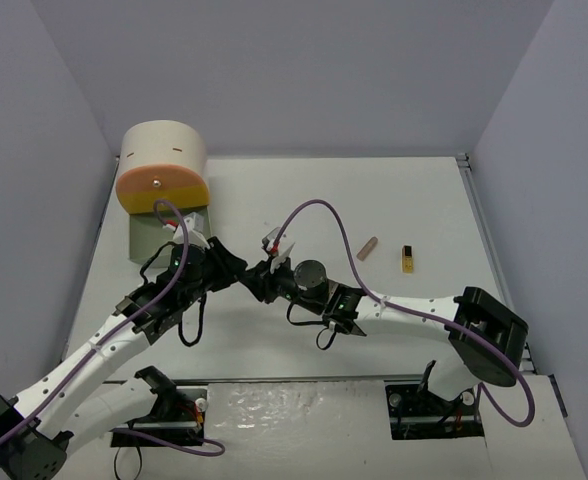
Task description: Organize the makeup
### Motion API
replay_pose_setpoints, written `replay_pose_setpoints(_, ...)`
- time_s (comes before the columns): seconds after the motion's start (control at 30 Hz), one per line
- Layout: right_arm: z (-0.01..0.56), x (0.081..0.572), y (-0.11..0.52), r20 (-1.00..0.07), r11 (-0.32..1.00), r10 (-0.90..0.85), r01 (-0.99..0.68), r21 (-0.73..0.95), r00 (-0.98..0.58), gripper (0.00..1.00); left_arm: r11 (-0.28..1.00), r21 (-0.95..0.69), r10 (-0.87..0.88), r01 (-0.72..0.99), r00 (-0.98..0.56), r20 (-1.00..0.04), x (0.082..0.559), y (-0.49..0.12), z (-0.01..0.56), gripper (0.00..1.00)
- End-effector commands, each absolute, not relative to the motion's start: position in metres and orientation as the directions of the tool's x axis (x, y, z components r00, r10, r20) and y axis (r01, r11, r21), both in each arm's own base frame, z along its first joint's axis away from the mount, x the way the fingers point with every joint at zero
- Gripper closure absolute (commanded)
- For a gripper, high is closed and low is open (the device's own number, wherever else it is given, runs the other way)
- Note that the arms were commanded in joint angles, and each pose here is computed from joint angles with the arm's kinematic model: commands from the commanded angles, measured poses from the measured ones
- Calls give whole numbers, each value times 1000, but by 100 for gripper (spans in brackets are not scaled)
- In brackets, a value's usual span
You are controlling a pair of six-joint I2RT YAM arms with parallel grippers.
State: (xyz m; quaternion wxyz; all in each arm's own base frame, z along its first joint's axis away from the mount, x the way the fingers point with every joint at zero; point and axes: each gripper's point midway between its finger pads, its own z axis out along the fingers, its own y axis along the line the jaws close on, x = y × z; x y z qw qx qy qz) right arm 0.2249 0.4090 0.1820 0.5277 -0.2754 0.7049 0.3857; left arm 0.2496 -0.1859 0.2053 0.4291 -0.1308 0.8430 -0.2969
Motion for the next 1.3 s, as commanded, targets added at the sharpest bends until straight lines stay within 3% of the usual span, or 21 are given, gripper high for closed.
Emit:
replay_pose_setpoints(0.0,246,221,413,-959,495,189,-823,277,-209,100,736,-672,-531,81,-546,-648,260,-199,232,85)
replay_pose_setpoints(0.1,245,221,412,-960,498,187,-822,275,-208,97,735,-673,-531,84,-545,-648,260,-201,232,97)
replay_pose_setpoints(0.2,245,223,411,-961,505,185,-819,272,-204,91,732,-676,-536,86,-540,-649,260,-200,233,100)
replay_pose_setpoints(0.33,243,227,408,-963,536,181,-801,267,-200,47,734,-674,-539,82,-533,-653,262,-199,234,100)
replay_pose_setpoints(0.5,237,236,395,-968,604,153,-756,251,-199,22,775,-632,-543,20,-492,-681,269,-183,232,100)
replay_pose_setpoints(0.7,227,253,353,-976,750,97,-630,202,-196,16,807,-580,-572,-112,-394,-720,299,-132,235,100)
replay_pose_setpoints(1.03,230,281,237,-976,936,101,-314,158,-192,2,622,-666,-774,-412,-199,-601,377,1,209,100)
replay_pose_setpoints(1.27,233,280,170,-978,975,134,-156,159,-159,0,541,-718,-832,-439,-154,-533,428,36,199,98)
